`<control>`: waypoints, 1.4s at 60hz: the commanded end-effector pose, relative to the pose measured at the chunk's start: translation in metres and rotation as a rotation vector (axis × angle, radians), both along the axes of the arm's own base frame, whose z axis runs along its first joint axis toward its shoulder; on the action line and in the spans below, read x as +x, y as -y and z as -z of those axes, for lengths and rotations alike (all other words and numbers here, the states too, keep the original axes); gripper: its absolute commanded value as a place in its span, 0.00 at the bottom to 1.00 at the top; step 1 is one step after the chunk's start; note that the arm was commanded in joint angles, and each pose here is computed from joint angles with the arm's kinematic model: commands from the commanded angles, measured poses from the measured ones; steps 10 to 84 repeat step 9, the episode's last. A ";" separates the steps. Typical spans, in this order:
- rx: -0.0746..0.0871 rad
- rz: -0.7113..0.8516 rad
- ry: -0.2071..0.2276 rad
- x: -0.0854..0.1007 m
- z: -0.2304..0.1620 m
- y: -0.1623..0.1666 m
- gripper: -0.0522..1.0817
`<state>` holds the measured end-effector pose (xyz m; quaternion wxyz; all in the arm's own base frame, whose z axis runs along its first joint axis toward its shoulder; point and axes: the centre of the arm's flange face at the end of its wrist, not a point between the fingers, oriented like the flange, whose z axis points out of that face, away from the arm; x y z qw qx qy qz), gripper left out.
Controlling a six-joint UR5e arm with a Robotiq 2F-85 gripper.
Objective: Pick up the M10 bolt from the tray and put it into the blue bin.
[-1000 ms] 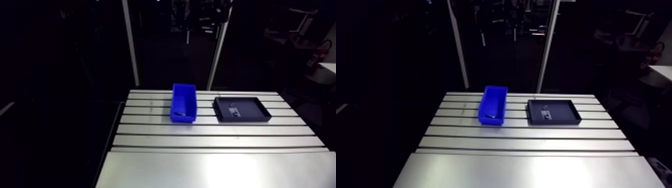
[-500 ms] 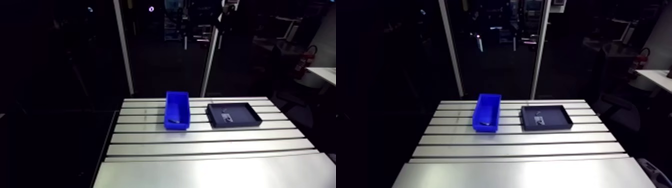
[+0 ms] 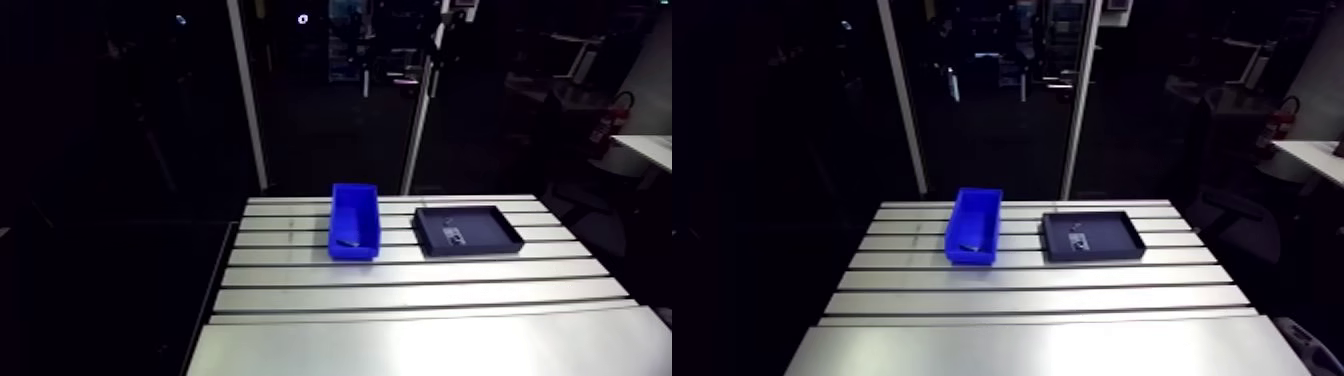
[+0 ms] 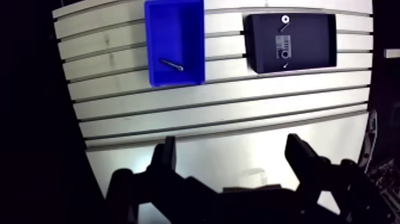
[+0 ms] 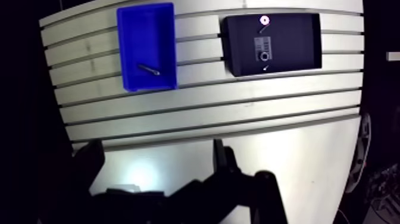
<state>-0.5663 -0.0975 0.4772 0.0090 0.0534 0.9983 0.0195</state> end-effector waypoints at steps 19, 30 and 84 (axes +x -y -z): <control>-0.003 -0.001 0.003 0.002 0.002 0.000 0.05; -0.003 -0.001 0.003 0.002 0.002 0.000 0.05; -0.003 -0.001 0.003 0.002 0.002 0.000 0.05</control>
